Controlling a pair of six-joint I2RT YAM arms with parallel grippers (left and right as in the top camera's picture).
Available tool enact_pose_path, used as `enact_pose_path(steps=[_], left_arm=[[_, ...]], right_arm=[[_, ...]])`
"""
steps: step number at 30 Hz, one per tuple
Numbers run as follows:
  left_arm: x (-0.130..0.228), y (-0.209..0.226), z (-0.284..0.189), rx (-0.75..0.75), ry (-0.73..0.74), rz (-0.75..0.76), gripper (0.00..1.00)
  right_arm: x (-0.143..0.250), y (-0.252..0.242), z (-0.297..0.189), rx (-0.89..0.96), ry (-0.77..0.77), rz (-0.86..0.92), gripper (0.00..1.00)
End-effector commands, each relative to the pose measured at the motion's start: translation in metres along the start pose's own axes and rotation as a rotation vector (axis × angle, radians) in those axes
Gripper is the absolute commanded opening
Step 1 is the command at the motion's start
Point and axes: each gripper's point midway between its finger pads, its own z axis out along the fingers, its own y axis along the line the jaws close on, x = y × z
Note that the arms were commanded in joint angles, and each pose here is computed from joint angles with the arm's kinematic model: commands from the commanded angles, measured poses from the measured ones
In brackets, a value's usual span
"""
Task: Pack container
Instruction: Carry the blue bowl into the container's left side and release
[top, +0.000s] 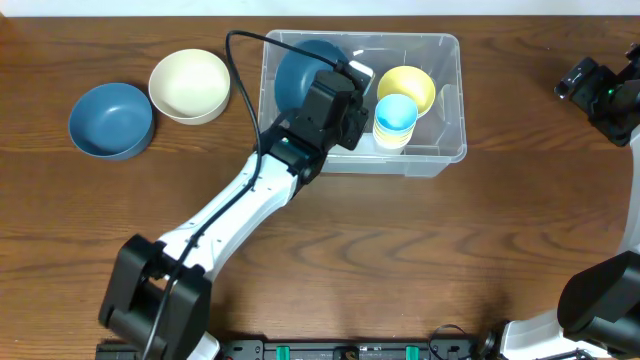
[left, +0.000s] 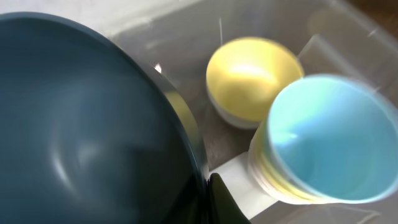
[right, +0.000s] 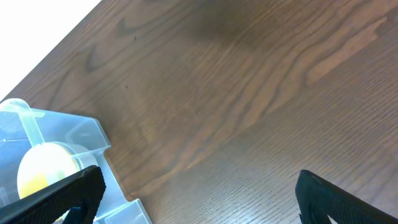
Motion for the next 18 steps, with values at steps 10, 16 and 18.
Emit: enact_pose_path(steps=[10,16,18], left_arm=[[0.026,0.004,0.043,-0.019,0.075,0.015,0.06],[0.031,0.003,0.054,-0.019,0.073,0.014,0.06],[0.027,0.003,0.054,-0.019,0.059,0.014,0.07]], right_arm=[[-0.006,0.001,-0.013,-0.008,-0.033,0.010,0.99],[-0.006,0.001,-0.013,-0.008,-0.033,0.010,0.99],[-0.006,0.001,-0.013,-0.008,-0.033,0.010,0.99]])
